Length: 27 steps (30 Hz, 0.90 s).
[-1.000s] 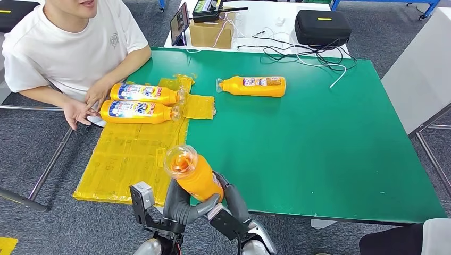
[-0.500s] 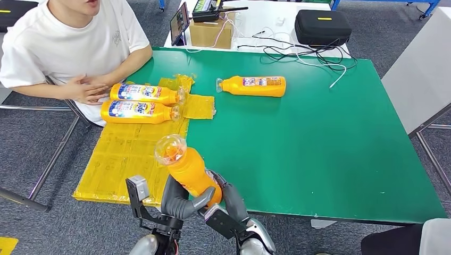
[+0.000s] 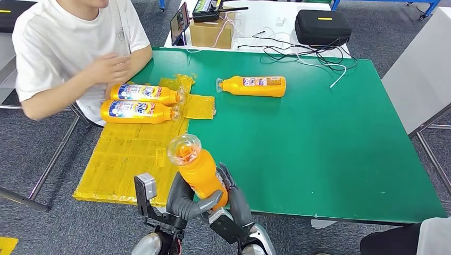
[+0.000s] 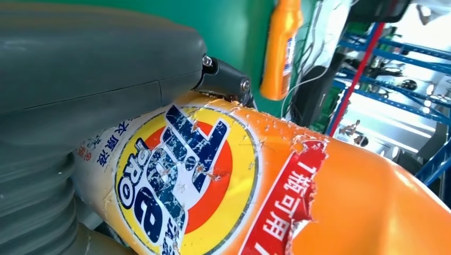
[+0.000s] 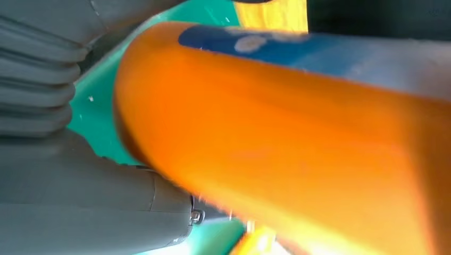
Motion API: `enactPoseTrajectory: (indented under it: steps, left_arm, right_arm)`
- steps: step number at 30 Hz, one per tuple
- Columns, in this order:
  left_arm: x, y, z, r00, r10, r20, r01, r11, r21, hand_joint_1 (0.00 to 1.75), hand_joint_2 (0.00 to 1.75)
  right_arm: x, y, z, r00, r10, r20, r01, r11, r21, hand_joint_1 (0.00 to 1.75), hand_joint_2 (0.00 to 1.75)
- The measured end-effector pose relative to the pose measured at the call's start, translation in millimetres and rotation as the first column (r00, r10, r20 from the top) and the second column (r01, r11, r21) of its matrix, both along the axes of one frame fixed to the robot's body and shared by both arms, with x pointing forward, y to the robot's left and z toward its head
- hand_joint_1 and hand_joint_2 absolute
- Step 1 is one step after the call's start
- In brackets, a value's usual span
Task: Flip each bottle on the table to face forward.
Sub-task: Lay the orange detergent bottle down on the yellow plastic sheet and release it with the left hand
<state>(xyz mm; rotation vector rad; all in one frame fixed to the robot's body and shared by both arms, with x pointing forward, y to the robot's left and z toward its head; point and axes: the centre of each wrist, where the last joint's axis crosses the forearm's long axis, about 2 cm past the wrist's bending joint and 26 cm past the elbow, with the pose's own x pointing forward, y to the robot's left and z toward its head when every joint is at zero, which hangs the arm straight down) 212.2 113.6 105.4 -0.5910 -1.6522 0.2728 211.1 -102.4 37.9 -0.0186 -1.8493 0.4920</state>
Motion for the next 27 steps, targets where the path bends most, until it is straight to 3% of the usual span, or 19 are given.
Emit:
enactPoseTrajectory:
  steps: [11,19,23,27]
  left_arm:
    - [10.4,12.7,8.6,0.968,0.166,0.188,-0.201,0.961,0.188,1.75,1.75]
    - [21.4,32.8,13.8,0.936,0.247,0.249,-0.315,0.906,0.285,1.75,1.75]
    - [37.2,48.2,8.2,0.860,0.342,0.378,-0.499,0.715,0.490,1.75,1.75]
    - [56.9,67.3,-3.3,0.799,0.305,0.519,-0.601,0.450,0.661,1.75,1.75]
  right_arm:
    - [7.9,-26.5,10.1,0.971,-0.232,0.053,0.226,0.969,0.097,0.00,0.00]
    - [11.9,-40.9,6.8,0.962,-0.270,0.044,0.265,0.958,0.107,0.00,0.00]
    - [10.8,-43.2,7.8,0.956,-0.284,0.078,0.276,0.956,0.098,0.00,0.00]
    - [12.6,-45.6,11.9,0.949,-0.299,0.103,0.290,0.952,0.098,0.00,0.00]
